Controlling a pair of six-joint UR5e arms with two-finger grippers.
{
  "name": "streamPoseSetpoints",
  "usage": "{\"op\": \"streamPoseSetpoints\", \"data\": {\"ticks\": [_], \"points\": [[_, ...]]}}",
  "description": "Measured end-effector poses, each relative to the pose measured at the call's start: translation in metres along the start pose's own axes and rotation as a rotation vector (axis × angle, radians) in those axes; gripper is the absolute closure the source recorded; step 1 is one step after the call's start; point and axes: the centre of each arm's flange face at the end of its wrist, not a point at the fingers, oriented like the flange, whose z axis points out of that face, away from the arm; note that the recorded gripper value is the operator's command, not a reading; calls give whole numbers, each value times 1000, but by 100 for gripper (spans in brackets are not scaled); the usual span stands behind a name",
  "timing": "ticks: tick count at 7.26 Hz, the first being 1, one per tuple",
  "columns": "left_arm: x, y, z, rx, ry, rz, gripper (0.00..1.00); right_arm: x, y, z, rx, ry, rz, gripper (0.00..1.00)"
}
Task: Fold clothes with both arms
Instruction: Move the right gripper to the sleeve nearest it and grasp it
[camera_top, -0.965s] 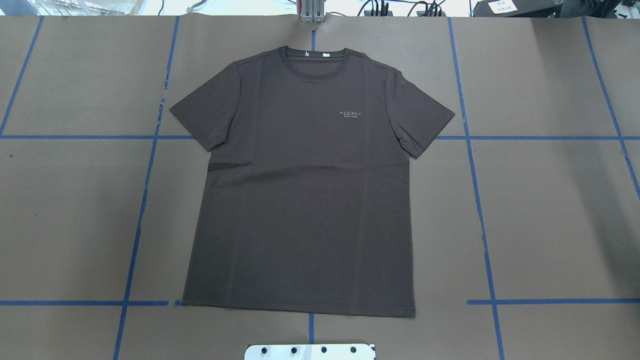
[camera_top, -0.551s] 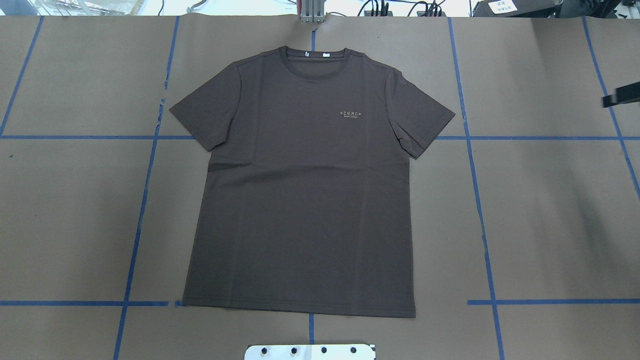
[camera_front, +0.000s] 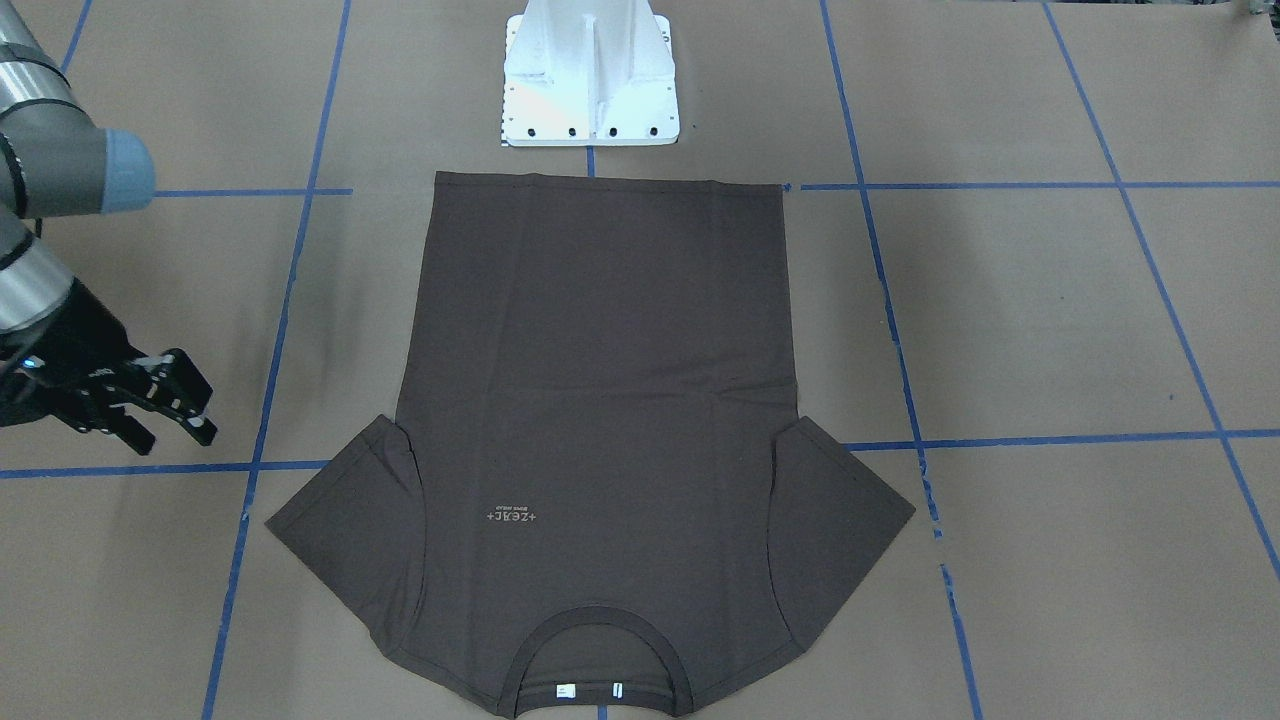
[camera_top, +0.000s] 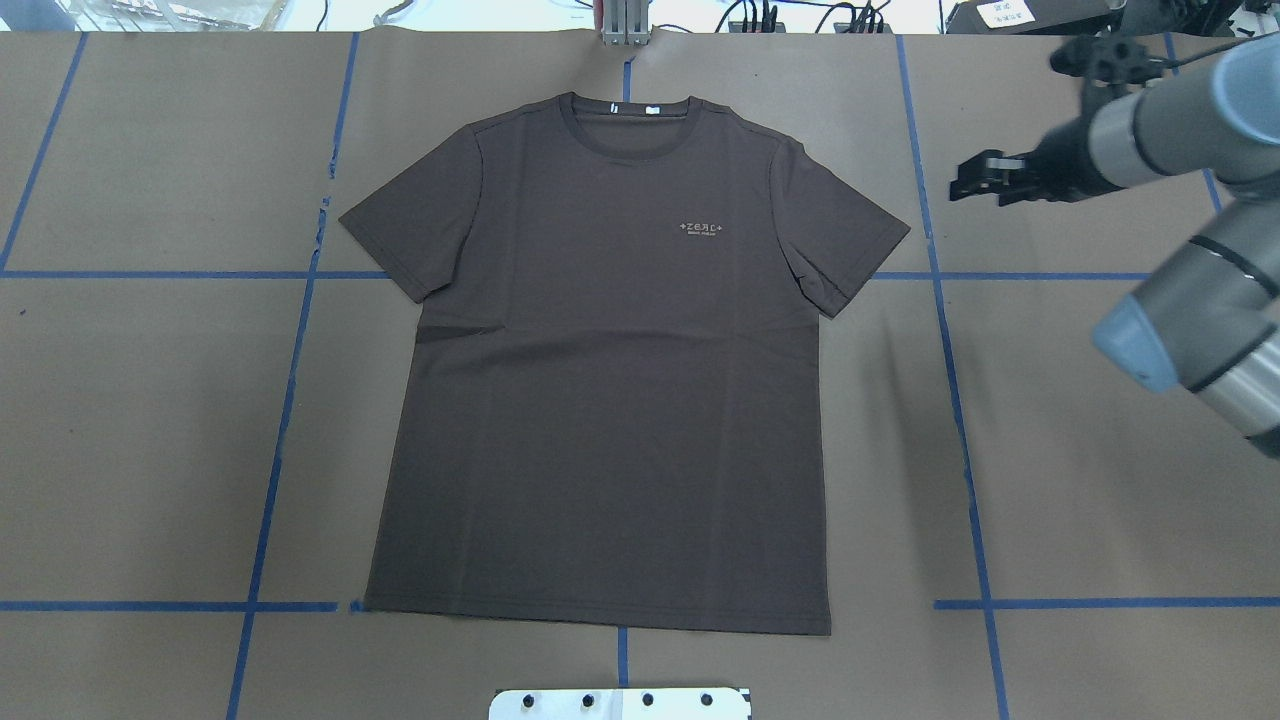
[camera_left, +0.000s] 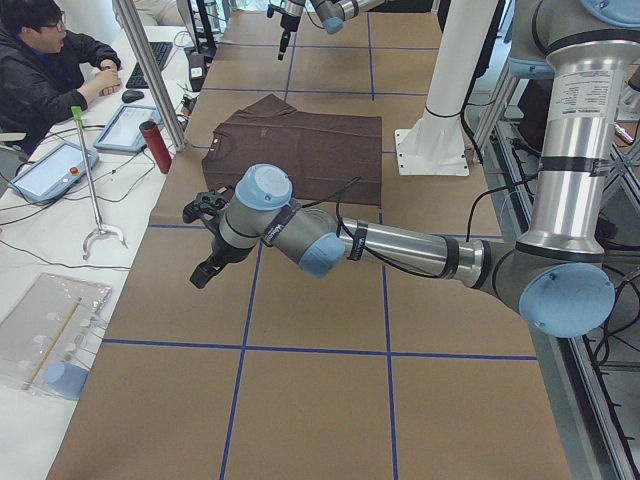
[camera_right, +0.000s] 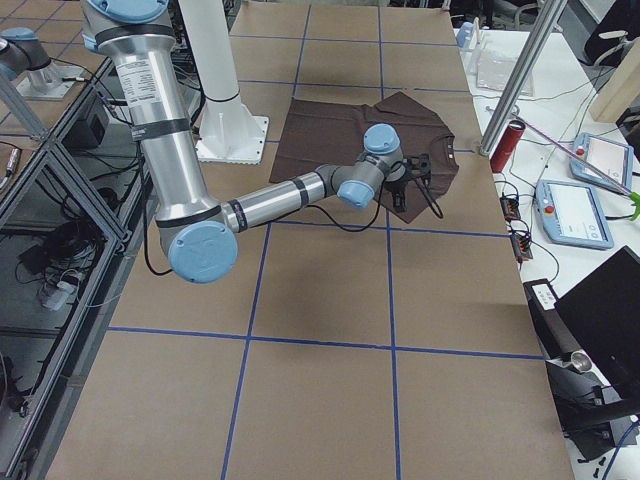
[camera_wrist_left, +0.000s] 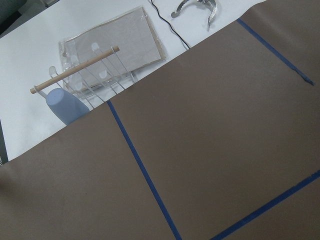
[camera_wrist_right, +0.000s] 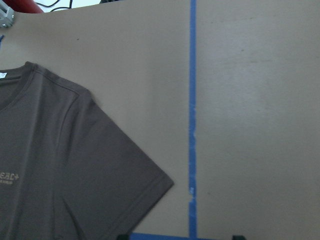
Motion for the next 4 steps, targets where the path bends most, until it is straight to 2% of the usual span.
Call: {"op": "streamPoseSetpoints", "data": {"ticks": [2, 4], "points": [[0, 1, 0, -1, 0, -1, 0, -25, -3, 38, 0, 22, -5, 45], [-1, 1, 0, -2, 0, -1, 0, -21, 0, 66, -19, 50, -3, 46]]}}
